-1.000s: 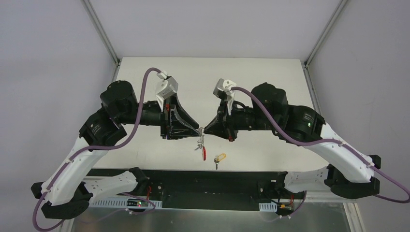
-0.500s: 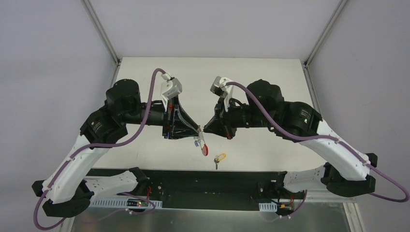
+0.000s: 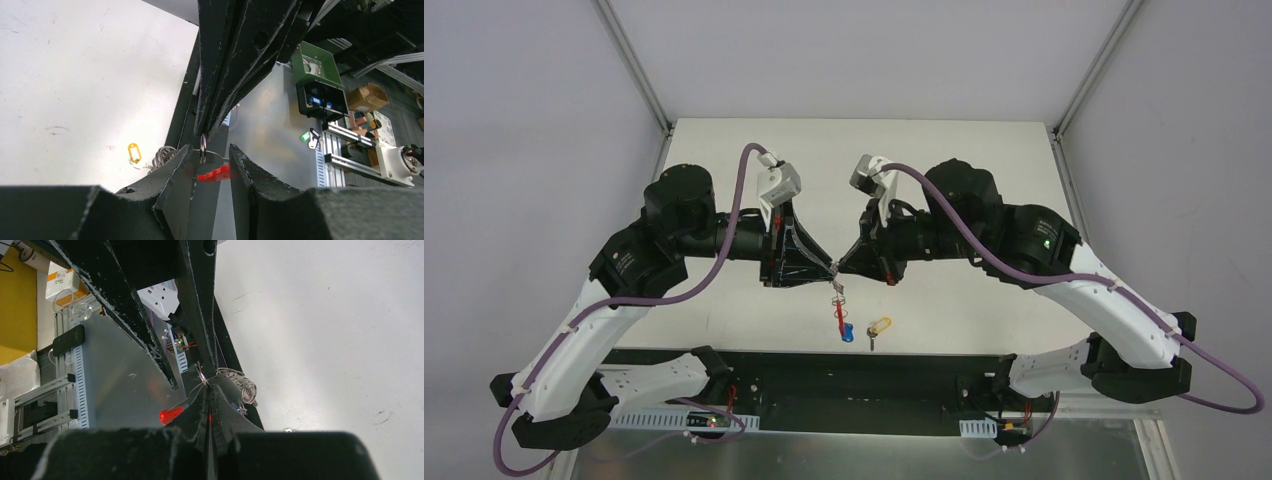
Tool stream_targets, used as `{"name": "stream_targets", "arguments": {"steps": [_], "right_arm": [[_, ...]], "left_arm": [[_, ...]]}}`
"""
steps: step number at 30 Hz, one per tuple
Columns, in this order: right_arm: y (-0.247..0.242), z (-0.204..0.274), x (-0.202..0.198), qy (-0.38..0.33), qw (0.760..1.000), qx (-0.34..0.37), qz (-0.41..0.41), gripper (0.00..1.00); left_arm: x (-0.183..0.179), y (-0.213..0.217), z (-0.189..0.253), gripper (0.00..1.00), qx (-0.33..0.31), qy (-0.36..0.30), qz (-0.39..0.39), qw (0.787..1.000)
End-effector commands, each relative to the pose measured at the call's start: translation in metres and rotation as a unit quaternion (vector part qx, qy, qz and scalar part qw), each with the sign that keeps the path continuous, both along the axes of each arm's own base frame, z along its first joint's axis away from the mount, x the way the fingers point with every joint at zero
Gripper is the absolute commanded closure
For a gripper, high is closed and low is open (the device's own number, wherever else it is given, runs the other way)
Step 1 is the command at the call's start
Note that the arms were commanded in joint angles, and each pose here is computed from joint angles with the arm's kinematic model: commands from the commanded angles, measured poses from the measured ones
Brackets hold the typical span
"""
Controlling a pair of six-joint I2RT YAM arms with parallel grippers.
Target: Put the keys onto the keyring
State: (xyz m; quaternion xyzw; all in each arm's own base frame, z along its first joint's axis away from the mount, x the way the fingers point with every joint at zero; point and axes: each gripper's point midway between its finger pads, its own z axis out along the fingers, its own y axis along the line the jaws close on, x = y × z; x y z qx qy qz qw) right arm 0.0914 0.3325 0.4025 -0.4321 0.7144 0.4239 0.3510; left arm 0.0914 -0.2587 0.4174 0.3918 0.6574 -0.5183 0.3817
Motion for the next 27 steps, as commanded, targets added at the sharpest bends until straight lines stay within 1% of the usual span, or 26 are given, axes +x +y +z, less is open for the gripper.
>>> {"name": "stream_targets", "arguments": {"steps": [1, 8, 11, 19, 27], "right_arm": [[-0.0011, 0.0286, -0.002, -0.005, 0.999, 0.04, 0.0, 1.0], [-0.0002, 0.0278, -0.0028, -0.002, 0.999, 0.038, 0.003, 1.0], [0.0003, 0.0267, -0.0042, 0.0, 0.999, 0.036, 0.007, 1.0], [-0.0005, 0.0248, -0.0054, 0.001, 0.999, 0.031, 0.012, 1.0], [-0.0011, 0.0234, -0.0064, 0.002, 0.999, 0.029, 0.014, 1.0]], "left_arm": [[-0.0048, 0.0034, 0.0098, 0.72, -0.011, -0.024, -0.005, 1.0], [-0.0057, 0.0025, 0.009, 0.86, -0.007, -0.024, -0.012, 1.0], [-0.0028, 0.0014, 0.0083, 0.86, -0.005, -0.023, -0.007, 1.0], [-0.0015, 0.0004, 0.0109, 0.79, -0.006, -0.027, -0.007, 1.0], [-0.0018, 0.0006, 0.0112, 0.8, -0.006, -0.026, -0.008, 1.0]]}}
